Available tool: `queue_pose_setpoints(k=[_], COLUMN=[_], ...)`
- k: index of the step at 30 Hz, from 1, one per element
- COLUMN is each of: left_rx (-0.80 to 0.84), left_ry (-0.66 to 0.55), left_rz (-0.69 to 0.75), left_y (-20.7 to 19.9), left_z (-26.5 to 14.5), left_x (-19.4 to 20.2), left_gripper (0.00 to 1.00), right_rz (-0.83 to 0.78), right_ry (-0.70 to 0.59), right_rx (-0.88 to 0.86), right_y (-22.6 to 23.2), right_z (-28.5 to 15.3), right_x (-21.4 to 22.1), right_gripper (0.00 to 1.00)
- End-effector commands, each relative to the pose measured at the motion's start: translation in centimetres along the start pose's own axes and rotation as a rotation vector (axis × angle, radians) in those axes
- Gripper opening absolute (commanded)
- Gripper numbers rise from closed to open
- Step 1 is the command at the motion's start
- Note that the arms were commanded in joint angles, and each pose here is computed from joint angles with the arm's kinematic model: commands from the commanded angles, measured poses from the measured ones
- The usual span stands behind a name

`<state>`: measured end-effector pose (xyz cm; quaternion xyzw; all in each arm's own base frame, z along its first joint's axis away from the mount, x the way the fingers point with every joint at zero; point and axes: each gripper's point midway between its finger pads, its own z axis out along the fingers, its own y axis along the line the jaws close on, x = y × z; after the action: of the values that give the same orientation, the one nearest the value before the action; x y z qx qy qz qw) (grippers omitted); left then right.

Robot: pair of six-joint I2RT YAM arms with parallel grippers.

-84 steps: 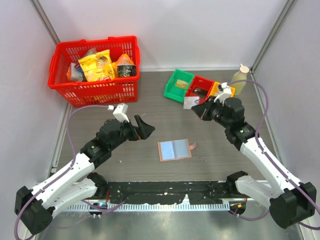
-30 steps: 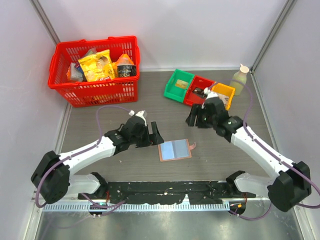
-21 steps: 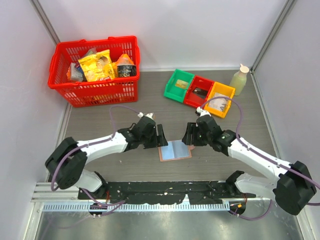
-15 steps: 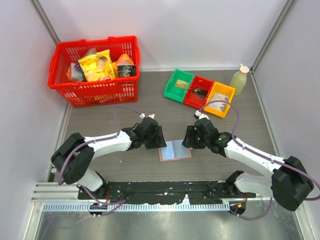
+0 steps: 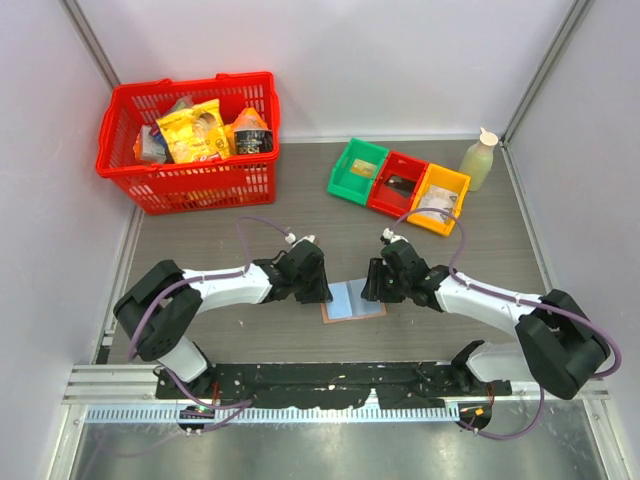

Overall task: Take the credit cards out of the card holder
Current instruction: Remove the credit card from the card holder.

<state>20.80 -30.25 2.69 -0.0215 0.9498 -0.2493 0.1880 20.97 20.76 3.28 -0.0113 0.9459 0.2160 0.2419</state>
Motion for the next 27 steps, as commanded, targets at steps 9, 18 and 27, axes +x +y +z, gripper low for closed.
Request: queue_pose_setpoints(k=[9,18,27], left_rx=[-0.028,-0.045,-0.059], left_ry=[0.035,-0.002,-0.055], left_rz=[0.0,-0.043,-0.084], left_y=[0.8,2.1,3.2], left_z=[1.3,1.1,0.2], left_x=[2.1,2.6,2.4], left_gripper=[0.24,0.16,0.2], right_rz=[-0.019,-0.101,-0.184], right_ry=[0.025,-0.009,0.009], right_rx=[-0.178,-0.378,-0.27], right_y=[4.0,11.2,10.7], right_z=[0.2,-2.0,-2.5], right_x=[0.3,-1.0,-0.4], right_gripper=[0.38,0.32,0.36])
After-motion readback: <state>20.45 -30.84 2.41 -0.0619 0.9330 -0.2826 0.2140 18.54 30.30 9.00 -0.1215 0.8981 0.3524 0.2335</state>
